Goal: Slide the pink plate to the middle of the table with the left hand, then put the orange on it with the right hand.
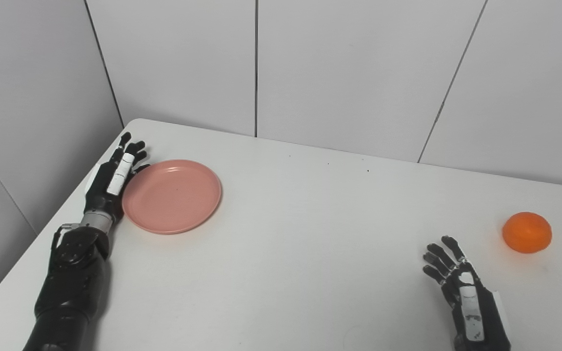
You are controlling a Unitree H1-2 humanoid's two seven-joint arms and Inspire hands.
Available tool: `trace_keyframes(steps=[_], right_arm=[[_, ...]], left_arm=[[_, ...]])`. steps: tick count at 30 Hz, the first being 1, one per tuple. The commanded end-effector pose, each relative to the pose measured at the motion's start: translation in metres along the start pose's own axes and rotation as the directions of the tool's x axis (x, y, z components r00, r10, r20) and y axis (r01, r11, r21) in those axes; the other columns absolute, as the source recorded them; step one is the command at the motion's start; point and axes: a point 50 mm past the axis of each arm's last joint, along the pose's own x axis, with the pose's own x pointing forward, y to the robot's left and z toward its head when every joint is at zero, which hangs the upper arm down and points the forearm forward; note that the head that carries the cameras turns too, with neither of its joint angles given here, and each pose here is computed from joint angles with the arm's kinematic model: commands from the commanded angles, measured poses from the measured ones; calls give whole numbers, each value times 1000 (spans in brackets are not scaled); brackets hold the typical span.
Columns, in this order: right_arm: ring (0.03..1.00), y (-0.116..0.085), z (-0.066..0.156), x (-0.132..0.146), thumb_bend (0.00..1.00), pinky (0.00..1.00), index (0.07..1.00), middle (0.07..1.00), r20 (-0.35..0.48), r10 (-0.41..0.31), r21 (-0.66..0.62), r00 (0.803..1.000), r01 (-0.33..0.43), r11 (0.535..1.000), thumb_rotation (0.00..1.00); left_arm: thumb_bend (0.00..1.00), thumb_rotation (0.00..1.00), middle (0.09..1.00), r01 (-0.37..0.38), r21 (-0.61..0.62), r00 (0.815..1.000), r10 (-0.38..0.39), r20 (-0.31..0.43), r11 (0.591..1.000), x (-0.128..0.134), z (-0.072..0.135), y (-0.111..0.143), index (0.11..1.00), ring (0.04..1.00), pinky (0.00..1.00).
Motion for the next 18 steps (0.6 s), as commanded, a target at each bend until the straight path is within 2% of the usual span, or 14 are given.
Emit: trace_keyframes(steps=[1,6,13,18], right_arm=[[834,8,-42,-38,858,827,896,834,-188,-15,48,982,25,999,934],[837,9,-42,-39,860,827,897,837,-189,-15,48,982,25,999,940],[836,10,-42,-39,862,826,895,836,-188,-17,42,982,25,999,944],[835,11,-41,-39,856,825,895,835,-185,-17,39,983,24,999,947]], left_arm=[[848,798,950,39,-6,998,-39,58,999,11,20,-3,1000,956,843],[888,783,968,80,-27,995,-78,56,996,10,28,-10,1000,968,889],[884,824,969,118,22,991,-119,60,993,14,36,-17,1000,943,827],[867,799,965,124,39,991,-126,56,992,17,34,-15,1000,939,782]])
